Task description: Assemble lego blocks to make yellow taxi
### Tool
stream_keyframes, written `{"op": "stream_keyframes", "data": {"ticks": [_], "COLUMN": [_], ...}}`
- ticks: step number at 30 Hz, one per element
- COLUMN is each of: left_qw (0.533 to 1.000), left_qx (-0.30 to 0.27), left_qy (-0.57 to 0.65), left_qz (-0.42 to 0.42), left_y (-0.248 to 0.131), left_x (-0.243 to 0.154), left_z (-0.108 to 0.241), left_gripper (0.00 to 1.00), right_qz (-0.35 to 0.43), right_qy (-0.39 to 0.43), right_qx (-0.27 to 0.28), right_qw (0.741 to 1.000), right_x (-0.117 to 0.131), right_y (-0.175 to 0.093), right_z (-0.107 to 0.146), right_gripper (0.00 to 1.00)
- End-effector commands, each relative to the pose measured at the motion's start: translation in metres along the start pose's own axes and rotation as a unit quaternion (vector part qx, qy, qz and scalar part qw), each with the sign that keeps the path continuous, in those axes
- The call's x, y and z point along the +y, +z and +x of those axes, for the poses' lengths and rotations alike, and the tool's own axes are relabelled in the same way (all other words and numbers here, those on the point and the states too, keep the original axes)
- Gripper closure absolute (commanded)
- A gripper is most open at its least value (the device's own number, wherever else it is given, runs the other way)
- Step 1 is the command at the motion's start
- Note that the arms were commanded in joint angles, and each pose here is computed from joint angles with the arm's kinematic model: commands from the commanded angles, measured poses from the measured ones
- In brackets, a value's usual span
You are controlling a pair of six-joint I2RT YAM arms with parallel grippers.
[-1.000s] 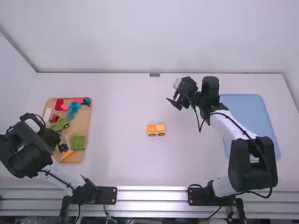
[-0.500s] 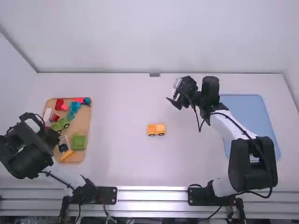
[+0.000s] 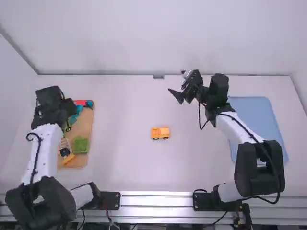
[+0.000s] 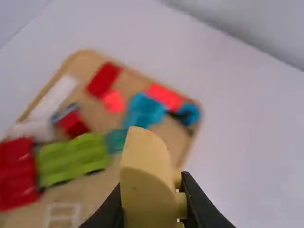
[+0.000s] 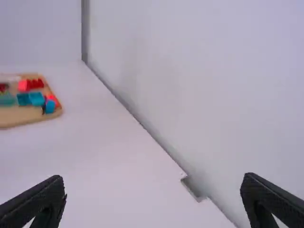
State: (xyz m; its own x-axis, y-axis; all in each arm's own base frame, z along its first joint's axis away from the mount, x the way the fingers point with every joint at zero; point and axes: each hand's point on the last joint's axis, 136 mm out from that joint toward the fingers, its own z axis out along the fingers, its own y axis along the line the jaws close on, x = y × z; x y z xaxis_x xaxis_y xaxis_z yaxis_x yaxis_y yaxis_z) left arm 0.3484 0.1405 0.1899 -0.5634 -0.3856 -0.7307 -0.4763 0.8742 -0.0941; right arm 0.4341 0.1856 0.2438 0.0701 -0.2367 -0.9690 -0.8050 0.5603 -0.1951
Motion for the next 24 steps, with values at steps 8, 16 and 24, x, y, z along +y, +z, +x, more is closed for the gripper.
{"op": "stream_keyframes", "data": {"ticks": [8,16,24], "left_qw": [0.941,0.862,0.799], "left_qx": [-0.016,-0.075,-0.119], "left_qy": [0.220,0.358,0.429], "left_qz": [0.257,0.351,0.404], "left_y": [-0.005,-0.016,-0.030], "left_x": [-0.157,-0.243,-0.306], "left_z": [0.033,0.059,0.089], "left_gripper": [0.96,0.98,0.98], "right_qz": [-0.034,-0.086,-0.106], "right_qy": [0.101,0.077,0.177], "right_qx": [0.046,0.008,0.025], "right_qw": [0.993,0.993,0.978], "right_x": [0.006,0.029,0.042], "right_y": [0.000,0.011,0.053], "right_z": [0.001,-0.018,0.007], "right_gripper": [0.02,0.02,0.03]}}
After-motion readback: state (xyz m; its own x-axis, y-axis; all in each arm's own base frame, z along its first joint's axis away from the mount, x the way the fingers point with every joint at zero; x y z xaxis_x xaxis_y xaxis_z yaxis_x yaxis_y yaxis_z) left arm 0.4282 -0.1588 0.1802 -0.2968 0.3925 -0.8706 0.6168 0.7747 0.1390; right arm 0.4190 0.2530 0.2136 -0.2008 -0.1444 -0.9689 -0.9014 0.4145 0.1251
